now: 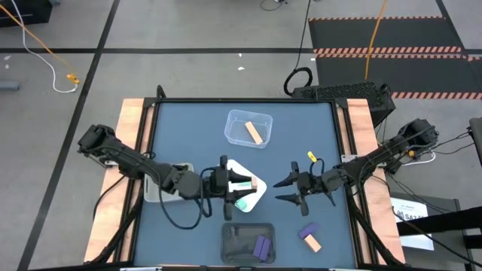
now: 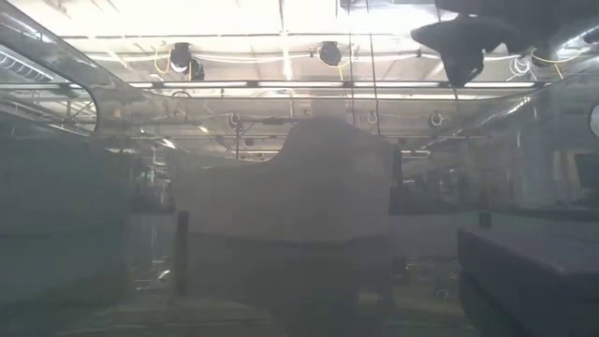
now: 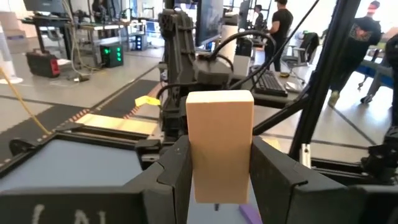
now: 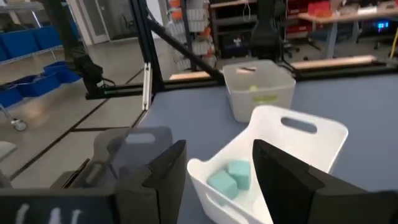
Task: Sort & place blocks by color
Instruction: Put the left light brown block into the transparent bin
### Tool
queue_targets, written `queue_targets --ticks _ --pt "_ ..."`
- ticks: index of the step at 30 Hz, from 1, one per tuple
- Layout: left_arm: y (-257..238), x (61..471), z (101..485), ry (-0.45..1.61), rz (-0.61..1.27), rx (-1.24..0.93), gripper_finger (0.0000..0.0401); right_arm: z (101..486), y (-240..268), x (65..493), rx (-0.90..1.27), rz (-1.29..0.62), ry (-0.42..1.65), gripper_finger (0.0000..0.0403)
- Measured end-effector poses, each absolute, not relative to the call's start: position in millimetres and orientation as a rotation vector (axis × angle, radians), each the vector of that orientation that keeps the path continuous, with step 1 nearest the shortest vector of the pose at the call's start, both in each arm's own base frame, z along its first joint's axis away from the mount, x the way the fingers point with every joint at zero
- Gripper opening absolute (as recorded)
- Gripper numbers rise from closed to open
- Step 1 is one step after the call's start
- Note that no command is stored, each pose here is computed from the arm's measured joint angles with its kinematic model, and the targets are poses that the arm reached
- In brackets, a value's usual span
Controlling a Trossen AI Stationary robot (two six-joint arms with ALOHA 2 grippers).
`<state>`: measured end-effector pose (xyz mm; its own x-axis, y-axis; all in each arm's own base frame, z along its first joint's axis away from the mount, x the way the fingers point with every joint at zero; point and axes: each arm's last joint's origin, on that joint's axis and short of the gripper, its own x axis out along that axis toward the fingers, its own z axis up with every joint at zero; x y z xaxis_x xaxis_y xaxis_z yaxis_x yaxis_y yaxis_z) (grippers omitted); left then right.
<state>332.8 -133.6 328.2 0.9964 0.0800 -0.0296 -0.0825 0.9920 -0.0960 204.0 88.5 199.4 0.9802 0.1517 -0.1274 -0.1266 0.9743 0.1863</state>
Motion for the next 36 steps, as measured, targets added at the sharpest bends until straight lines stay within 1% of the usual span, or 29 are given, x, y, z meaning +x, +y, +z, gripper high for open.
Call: queue_targets --ticks 3,7,11,16,22,26,30,36 --pt "-127.5 335.2 327.0 0.036 0.1 -0.082 0.0127 203.0 88.1 204.5 0.154 0.133 0.102 0.0178" --pt "-118.4 338.4 324.8 0.056 0.128 -0.081 0.0127 208.9 83.0 205.7 0.106 -0.001 0.031 0.0178" --pt "-104.2 343.9 323.8 0.04 0.199 -0.176 0.0127 212.3 75.6 207.5 -0.001 -0.107 -0.002 0.0182" --pt "-83.3 351.0 325.3 -0.017 0.311 -0.24 0.0127 222.8 65.2 210.3 -0.221 -0.18 -0.081 0.0205" --pt "-56.7 355.5 338.0 -0.148 0.372 -0.276 0.0127 242.3 46.7 213.3 -0.443 -0.38 -0.163 0.0242" --pt "-41.9 356.4 345.0 -0.221 0.394 -0.294 0.0127 260.9 34.0 225.6 -0.515 -0.467 -0.179 0.0255" --pt "-31.3 357.1 347.2 -0.249 0.419 -0.299 0.0127 277.9 22.7 243.7 -0.557 -0.537 -0.187 0.0255" --pt "-22.5 357.1 350.1 -0.284 0.438 -0.308 0.0127 291.9 12.4 273.4 -0.588 -0.509 -0.226 0.0252"
